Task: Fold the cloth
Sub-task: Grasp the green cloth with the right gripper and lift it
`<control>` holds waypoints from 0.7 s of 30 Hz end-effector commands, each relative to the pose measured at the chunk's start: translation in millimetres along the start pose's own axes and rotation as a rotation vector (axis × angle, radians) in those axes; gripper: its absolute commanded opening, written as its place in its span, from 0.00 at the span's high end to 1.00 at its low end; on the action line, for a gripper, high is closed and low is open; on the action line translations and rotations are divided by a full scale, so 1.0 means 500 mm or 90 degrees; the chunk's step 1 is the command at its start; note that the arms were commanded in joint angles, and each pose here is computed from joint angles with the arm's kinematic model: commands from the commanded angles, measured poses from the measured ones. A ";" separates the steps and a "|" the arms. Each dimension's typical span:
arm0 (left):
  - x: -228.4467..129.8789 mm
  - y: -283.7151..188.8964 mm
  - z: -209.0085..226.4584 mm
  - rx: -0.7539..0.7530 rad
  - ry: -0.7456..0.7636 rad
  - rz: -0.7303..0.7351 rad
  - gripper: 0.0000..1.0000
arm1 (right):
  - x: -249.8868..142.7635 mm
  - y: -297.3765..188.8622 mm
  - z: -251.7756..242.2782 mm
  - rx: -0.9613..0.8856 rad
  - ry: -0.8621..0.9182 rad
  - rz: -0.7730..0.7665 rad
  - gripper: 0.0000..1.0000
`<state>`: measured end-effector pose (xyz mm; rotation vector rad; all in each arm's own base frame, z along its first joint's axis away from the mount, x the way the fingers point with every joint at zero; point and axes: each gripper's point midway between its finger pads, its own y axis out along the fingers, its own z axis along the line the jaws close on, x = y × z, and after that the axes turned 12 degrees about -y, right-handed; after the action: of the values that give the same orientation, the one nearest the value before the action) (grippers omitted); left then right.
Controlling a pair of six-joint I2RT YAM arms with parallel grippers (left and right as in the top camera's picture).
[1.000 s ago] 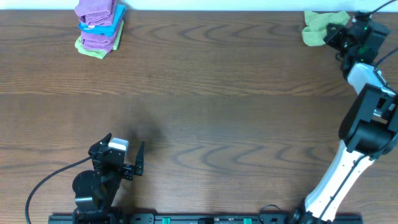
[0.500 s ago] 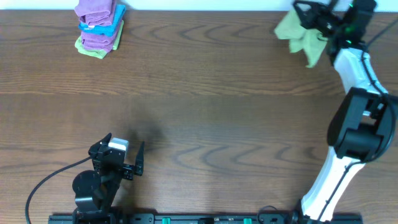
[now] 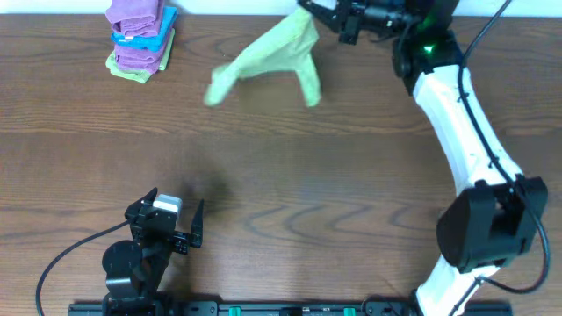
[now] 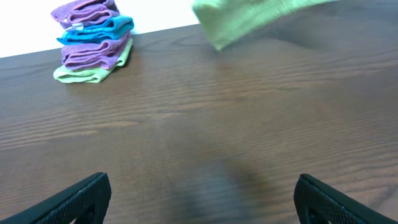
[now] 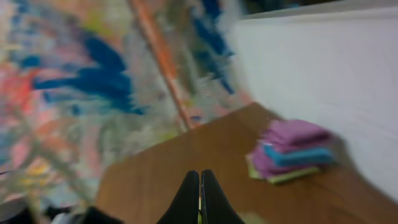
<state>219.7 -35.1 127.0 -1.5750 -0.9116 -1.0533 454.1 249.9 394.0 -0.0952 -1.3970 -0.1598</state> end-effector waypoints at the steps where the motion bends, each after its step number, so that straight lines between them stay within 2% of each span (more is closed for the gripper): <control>1: -0.018 0.006 0.001 -0.001 -0.005 0.012 0.05 | 0.032 -0.009 0.047 0.047 -0.014 0.003 0.99; 7: -0.018 0.006 0.001 -0.001 -0.005 0.012 0.05 | -0.005 -0.058 -0.023 -0.042 0.096 0.022 0.99; 15: -0.018 0.006 0.001 -0.001 -0.005 0.012 0.05 | -0.004 -0.032 0.003 -0.015 0.070 0.026 0.99; 21: -0.018 0.006 0.001 -0.001 -0.005 0.012 0.05 | -0.007 -0.037 -0.023 -0.059 0.059 0.025 0.99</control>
<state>219.7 -35.1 127.0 -1.5750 -0.9116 -1.0533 458.7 233.8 377.8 -0.1640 -1.2382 -0.1620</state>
